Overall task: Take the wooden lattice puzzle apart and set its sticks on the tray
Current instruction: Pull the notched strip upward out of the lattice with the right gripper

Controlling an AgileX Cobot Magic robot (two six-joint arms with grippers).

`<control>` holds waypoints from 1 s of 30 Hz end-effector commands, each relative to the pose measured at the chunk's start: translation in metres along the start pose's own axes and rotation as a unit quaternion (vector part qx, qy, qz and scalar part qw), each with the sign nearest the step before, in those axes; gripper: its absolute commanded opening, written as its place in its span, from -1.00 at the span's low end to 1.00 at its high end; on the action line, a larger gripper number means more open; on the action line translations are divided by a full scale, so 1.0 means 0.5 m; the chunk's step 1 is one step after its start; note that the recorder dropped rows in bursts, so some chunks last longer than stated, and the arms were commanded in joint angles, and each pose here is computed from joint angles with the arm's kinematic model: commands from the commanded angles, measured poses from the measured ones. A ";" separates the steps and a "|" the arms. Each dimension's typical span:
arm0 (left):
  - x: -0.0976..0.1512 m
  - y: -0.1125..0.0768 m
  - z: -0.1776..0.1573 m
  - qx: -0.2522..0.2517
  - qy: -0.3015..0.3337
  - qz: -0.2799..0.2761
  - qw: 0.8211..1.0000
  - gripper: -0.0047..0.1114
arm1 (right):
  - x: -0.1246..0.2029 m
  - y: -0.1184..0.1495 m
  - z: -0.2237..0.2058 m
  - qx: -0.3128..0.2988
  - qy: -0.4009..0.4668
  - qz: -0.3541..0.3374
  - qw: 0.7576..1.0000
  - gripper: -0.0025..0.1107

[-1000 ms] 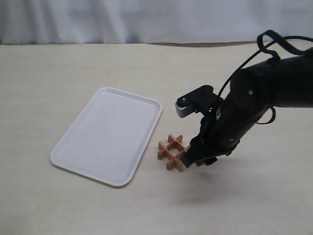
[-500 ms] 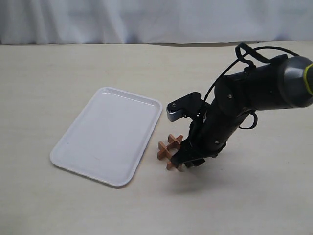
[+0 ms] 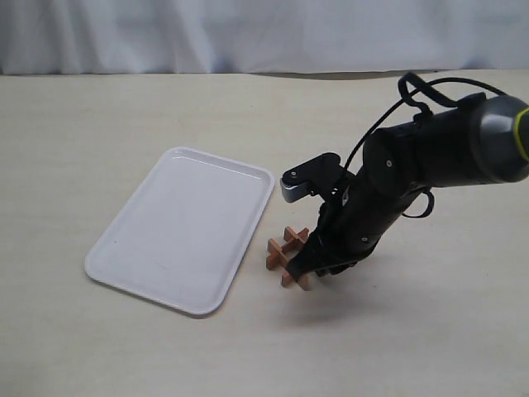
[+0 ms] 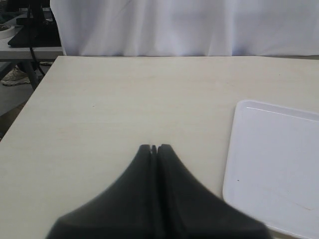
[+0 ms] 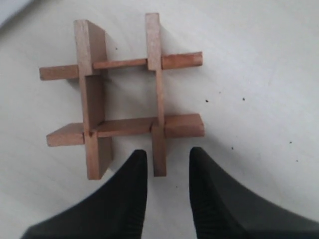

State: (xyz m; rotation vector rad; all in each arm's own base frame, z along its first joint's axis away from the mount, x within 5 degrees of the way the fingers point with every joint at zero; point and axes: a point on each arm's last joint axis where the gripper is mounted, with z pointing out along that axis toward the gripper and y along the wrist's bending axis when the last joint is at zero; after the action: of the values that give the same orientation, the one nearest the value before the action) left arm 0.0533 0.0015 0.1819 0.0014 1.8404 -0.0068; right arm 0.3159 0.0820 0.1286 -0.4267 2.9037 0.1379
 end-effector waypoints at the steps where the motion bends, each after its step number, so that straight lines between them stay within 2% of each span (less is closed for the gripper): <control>1: 0.001 -0.001 0.000 0.004 -0.003 0.002 1.000 -0.92 | 0.004 0.001 0.003 -0.001 0.000 -0.003 1.000 -0.47; 9: 0.001 -0.001 0.000 0.004 -0.003 0.002 1.000 -0.92 | 0.004 0.001 0.003 -0.001 0.000 -0.003 1.000 -0.48; 12: 0.001 -0.001 0.000 0.004 -0.003 0.002 1.000 -0.92 | 0.002 0.001 0.003 0.000 -0.004 -0.004 1.000 -0.62; 15: 0.001 -0.001 0.000 0.004 -0.003 0.002 1.000 -0.92 | 0.003 0.001 0.003 0.000 -0.002 -0.017 1.000 -0.88; 20: 0.001 -0.001 0.000 0.004 -0.003 0.002 1.000 -0.92 | 0.005 0.002 -0.001 -0.001 0.002 -0.022 1.000 -0.88; 25: 0.001 -0.001 0.000 0.004 -0.003 0.002 1.000 -0.92 | -0.004 0.007 -0.070 0.002 -0.043 -0.031 0.999 -0.88; 30: 0.001 -0.001 0.000 0.004 -0.003 0.002 1.000 -0.92 | -0.009 0.015 -0.196 0.014 -0.153 -0.050 0.987 -0.88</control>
State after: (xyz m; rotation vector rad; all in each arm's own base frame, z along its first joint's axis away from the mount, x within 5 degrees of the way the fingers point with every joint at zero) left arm 0.0533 0.0015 0.1819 0.0014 1.8404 -0.0068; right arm 0.3032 0.0791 0.2049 -0.4875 2.6655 0.1403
